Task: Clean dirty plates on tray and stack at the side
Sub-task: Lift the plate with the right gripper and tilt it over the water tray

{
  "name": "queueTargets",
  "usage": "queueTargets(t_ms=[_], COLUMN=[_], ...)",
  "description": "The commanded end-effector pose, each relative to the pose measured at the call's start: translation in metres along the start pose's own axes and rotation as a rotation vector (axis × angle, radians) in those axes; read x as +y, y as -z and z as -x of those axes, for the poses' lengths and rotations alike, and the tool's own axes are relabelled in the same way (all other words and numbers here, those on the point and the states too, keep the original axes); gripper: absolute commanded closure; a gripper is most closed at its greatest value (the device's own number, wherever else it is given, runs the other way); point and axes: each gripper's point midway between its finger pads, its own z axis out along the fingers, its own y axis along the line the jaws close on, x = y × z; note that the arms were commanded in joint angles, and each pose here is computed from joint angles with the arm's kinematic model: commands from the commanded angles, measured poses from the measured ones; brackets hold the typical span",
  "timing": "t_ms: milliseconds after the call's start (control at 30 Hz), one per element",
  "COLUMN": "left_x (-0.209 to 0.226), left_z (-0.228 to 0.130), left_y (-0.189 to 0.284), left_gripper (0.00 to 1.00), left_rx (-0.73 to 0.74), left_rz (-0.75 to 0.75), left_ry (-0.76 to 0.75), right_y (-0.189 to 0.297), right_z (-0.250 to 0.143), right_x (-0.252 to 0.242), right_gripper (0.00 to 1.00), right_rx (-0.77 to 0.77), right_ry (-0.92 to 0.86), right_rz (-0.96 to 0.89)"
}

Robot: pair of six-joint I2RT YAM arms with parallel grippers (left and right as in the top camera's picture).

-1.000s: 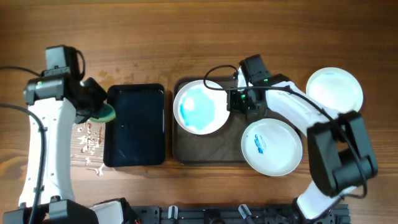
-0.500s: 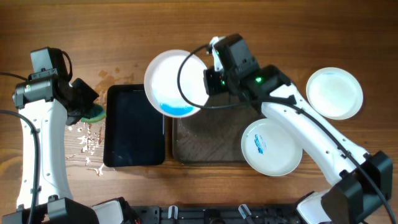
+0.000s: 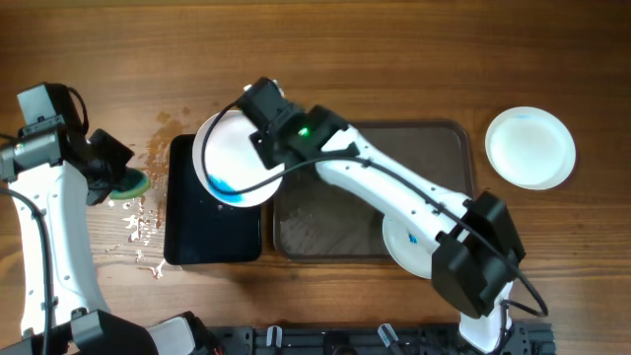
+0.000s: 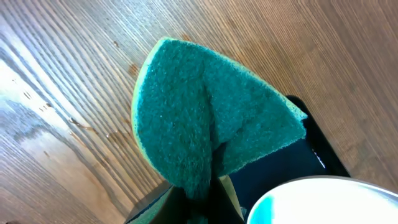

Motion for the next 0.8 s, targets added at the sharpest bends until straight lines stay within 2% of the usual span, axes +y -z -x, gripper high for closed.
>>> queueTargets(t_ms=[0,167,367,767], left_x=[0.003,0.002,0.002,0.002], left_z=[0.004,0.005,0.004,0.005], left_y=[-0.001,-0.001,-0.001,-0.001], left_gripper=[0.96,0.96,0.96,0.96], left_rx=[-0.013,-0.015,-0.014,-0.015], left_rz=[0.011,0.01,0.011,0.01], left_ry=[-0.009,-0.01,-0.01,-0.01], right_y=[0.019,0.059,0.118,0.127], right_z=[0.019,0.043,0.077,0.082], right_x=[-0.002,0.024,0.058,0.071], right_gripper=[0.95,0.95,0.95,0.95], right_rx=[-0.106,-0.287,-0.496,-0.532], right_ry=[0.127,0.346,0.459,0.494], right_rz=[-0.213,-0.48,-0.711,-0.724])
